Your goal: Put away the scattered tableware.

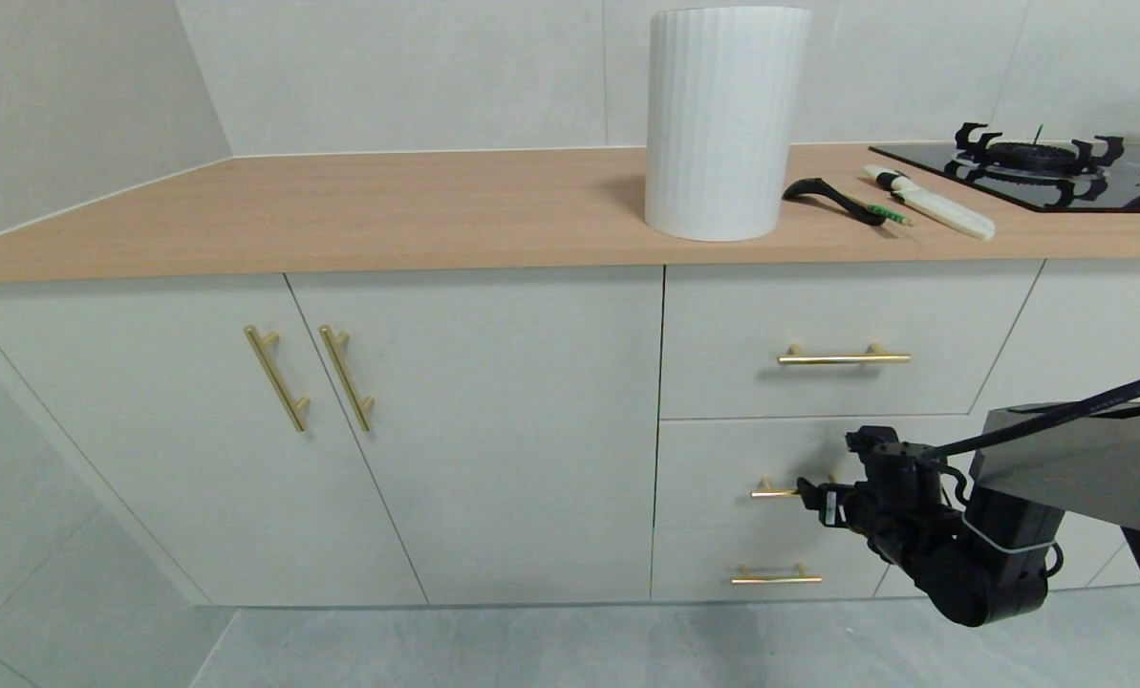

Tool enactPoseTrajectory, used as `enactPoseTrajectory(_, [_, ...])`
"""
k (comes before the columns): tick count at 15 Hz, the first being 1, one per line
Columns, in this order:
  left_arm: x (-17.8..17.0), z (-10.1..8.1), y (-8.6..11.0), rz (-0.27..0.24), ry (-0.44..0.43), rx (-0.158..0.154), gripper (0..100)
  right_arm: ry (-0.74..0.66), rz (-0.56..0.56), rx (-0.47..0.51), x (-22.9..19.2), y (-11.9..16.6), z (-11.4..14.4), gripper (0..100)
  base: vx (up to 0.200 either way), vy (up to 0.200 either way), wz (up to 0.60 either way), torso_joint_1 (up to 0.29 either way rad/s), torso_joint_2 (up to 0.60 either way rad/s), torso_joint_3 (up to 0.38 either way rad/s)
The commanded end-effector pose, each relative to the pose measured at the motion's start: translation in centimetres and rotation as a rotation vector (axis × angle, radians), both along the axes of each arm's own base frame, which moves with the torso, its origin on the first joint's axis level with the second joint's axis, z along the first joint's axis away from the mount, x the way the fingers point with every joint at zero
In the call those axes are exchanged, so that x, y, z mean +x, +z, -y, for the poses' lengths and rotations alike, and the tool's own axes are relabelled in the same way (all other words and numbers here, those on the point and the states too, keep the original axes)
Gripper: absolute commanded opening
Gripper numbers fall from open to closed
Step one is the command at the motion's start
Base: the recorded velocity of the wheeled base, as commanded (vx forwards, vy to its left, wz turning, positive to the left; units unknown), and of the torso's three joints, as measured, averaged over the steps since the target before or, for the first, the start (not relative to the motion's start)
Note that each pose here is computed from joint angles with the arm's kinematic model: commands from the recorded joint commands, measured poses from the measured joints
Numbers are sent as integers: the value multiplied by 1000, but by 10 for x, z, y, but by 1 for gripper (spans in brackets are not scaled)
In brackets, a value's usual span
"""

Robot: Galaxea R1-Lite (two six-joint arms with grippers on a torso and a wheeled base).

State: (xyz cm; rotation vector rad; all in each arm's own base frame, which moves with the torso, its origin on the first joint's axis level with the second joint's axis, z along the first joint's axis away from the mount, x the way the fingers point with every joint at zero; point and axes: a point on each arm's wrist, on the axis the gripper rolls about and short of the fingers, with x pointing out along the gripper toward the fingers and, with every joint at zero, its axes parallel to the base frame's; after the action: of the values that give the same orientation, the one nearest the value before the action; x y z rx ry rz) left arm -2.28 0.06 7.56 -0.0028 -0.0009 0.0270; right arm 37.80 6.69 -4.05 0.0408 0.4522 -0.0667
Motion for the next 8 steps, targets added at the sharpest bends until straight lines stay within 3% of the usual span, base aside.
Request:
enactPoseTrajectory(1, [0, 0, 0, -2, 1, 0, 100, 2, -17, -5, -2, -3, 0, 100, 0, 0, 0, 0, 0, 0])
enactPoseTrajectory(8, [0, 0, 0, -1, 1, 0, 100, 2, -32, -13, -6, -4, 1, 100, 0, 0, 0, 0, 0, 0])
